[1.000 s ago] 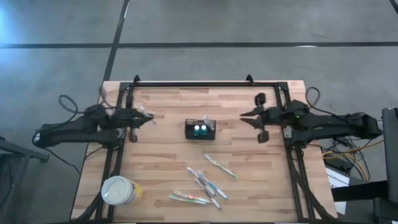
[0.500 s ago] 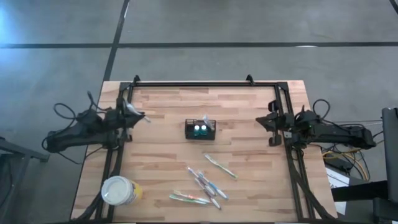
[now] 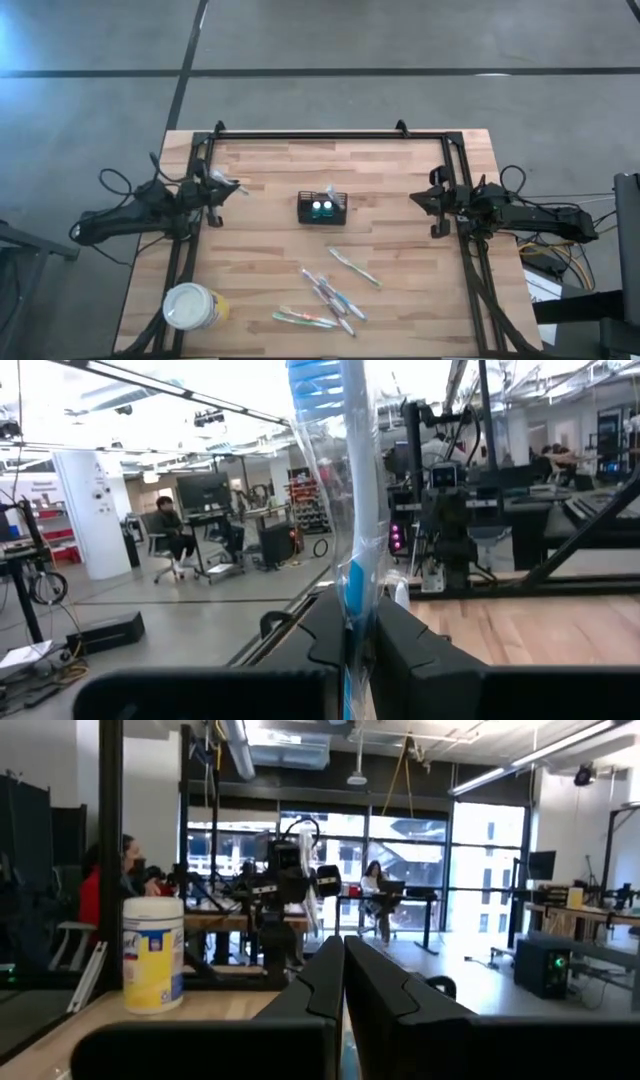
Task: Pick & Place toothbrushing station
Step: Put the blue toothbrush into the wire organizer
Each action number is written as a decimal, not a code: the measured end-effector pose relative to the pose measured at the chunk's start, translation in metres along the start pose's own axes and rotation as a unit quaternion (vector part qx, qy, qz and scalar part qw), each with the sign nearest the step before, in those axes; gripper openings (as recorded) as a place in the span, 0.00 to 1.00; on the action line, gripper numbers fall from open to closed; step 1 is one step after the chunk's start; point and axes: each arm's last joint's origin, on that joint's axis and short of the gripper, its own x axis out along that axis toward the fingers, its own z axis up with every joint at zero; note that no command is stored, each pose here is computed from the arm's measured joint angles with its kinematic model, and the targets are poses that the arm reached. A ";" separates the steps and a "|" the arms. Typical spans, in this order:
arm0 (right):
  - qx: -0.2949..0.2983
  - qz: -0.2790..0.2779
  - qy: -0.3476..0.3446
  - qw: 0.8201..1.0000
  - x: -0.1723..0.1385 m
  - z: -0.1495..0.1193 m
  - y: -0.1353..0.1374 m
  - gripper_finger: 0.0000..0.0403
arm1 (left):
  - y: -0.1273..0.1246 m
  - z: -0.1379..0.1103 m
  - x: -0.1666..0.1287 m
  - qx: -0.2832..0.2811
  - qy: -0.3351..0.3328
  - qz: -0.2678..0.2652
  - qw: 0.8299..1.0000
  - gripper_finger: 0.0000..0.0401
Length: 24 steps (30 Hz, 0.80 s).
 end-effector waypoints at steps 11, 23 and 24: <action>-0.001 0.000 0.009 1.000 0.000 -0.002 0.000 0.02 | -0.002 0.019 0.010 -0.028 -0.084 -0.057 0.994 0.05; -0.001 -0.001 0.009 1.000 0.000 -0.002 0.000 0.02 | -0.014 0.044 0.087 0.011 -0.052 -0.086 0.995 0.06; 0.000 -0.001 0.009 1.000 0.000 -0.002 0.000 0.02 | -0.014 0.046 0.094 0.011 -0.060 -0.091 0.994 0.06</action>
